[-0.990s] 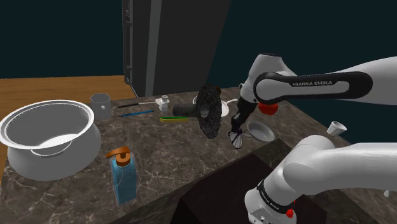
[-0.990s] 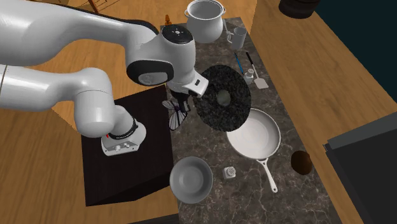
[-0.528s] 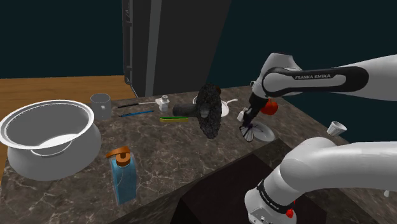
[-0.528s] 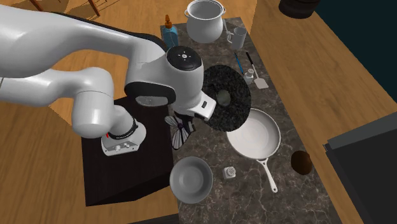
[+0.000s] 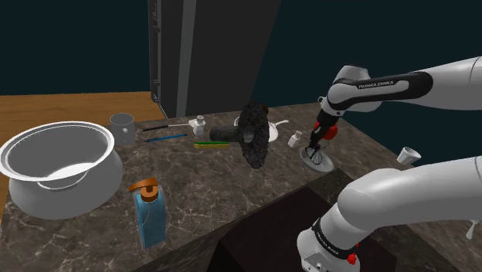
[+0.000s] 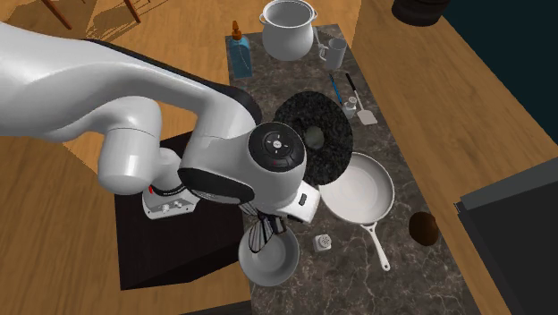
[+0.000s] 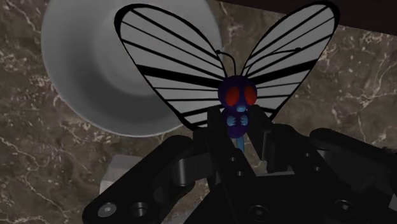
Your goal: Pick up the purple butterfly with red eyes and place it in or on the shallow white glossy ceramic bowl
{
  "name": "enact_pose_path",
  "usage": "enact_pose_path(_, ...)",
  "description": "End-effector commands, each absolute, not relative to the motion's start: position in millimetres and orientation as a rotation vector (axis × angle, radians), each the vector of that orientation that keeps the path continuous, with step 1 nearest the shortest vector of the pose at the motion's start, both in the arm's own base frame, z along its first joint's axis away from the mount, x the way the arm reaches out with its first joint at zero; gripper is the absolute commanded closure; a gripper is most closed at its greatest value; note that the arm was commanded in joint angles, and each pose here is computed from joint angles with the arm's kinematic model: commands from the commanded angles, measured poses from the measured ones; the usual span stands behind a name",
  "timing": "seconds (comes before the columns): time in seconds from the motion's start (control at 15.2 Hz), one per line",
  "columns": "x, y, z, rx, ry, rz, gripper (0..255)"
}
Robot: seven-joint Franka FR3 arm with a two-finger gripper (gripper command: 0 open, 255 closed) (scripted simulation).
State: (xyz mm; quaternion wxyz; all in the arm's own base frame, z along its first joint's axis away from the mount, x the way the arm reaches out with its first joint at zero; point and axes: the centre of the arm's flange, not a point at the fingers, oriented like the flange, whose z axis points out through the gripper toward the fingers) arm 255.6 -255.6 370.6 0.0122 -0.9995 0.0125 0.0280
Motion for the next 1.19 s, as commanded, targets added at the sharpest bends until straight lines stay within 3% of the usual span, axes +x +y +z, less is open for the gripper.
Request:
enact_pose_path(0.0,252.6,-282.3,370.0,-3.117,0.037,0.088,255)
enact_pose_path(0.26,245.0,-335.2,369.9,-3.117,0.037,0.088,255)
enact_pose_path(1.12,245.0,-335.2,300.7,-3.117,0.037,0.088,255)
